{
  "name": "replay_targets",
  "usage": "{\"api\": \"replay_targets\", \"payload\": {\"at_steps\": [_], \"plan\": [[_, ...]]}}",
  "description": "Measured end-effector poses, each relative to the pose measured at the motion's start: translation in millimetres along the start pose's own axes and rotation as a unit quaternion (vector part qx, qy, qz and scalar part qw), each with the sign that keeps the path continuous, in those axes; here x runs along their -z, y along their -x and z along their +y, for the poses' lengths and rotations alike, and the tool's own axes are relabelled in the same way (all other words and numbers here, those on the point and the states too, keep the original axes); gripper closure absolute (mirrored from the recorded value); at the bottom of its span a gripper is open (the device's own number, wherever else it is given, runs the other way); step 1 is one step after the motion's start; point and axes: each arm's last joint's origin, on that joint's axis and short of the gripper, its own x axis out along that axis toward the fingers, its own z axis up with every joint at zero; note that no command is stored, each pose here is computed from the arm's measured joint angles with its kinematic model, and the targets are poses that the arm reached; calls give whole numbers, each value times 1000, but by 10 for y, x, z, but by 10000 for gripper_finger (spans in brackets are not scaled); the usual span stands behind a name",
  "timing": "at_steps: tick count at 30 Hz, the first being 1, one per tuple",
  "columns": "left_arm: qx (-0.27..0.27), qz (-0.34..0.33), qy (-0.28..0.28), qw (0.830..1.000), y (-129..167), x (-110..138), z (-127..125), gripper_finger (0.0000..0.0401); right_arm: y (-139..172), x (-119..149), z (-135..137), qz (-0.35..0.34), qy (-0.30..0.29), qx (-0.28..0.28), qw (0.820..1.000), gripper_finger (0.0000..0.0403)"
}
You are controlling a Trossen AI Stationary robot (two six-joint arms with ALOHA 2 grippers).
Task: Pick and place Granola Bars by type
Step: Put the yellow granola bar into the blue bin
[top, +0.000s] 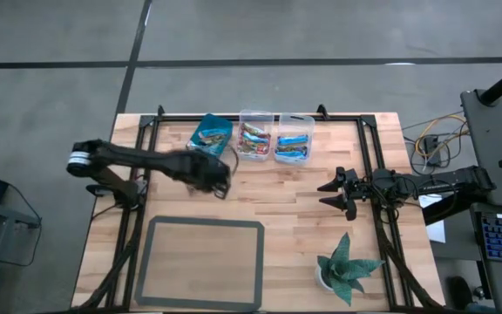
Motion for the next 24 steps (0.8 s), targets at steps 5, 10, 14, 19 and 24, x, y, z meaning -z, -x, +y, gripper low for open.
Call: {"api": "replay_targets", "payload": {"at_steps": [5,10,14,19,24], "plan": [[11,-36,-124,992,477,-373,307,393,0,0,-1,0,0,0,1000,193],[-11,-64,-285,956,776,-770,643,394,0,0,0,0,0,0,1000,193],[-44,-86,-416,904,911,-1093,903,394,0,0,0,0,0,0,1000,193],[-92,-81,-479,869,860,-1442,1245,395,0,0,0,0,0,0,1000,193],[-118,-51,-480,868,627,-1631,1499,395,0,0,0,0,0,0,1000,193]]}}
